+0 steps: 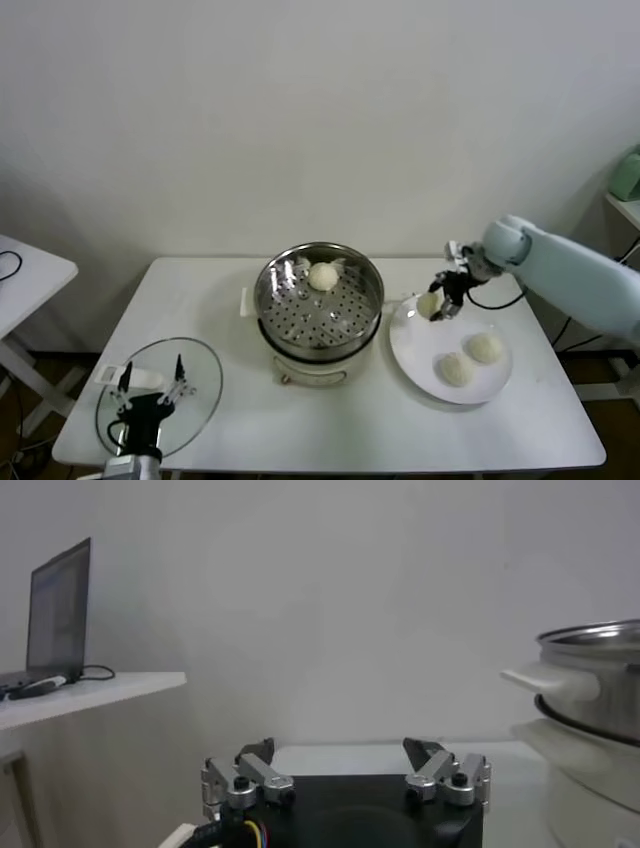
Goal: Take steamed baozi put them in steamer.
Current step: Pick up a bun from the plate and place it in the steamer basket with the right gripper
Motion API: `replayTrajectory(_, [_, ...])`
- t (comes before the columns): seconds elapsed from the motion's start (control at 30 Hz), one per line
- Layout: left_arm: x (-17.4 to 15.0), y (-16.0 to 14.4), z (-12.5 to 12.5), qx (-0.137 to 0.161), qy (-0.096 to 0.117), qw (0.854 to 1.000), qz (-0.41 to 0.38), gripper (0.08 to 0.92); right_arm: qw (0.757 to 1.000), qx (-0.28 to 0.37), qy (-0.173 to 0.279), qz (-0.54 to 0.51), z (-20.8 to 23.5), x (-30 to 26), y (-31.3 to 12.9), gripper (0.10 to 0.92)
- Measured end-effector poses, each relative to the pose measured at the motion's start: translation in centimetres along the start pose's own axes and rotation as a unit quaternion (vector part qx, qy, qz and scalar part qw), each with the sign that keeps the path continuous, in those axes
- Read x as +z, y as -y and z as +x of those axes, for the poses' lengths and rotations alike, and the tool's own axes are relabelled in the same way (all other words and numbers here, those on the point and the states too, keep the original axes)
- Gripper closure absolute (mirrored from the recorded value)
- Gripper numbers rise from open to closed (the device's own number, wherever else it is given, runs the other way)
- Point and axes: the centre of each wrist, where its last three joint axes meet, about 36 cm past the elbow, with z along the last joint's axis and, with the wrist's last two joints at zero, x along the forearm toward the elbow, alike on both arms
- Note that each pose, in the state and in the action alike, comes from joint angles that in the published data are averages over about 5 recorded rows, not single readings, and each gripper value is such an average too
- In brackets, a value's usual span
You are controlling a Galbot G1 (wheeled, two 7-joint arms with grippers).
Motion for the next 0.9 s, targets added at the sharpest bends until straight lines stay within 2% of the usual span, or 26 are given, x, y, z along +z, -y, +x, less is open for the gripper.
replayTrajectory(0.2, [-0.2,0.3,0.0,0.003,0.001,1.000,0.002,0.177,1.000,0.019,0.020,0.015,5.0,-4.1,2.1,0.310])
replayTrajectory(0.4, [-0.5,0.1,0.1,0.002,0.003,1.000,0.006,0.177,0.998,0.018,0.047,0.033,6.5,-9.5,2.7,0.310])
replayTrajectory(0.63, [-0.9,-0.3,0.4,0.005,0.006,1.000,0.008,0.177,0.997,0.003,0.061,0.057,4.9,-15.8,2.5,0.311])
replayTrajectory(0.9, [-1.1,-0.8,0.7,0.008,0.007,1.000,0.006,0.177,0.994,-0.029,0.065,0.087,0.4,-21.6,0.9,0.312])
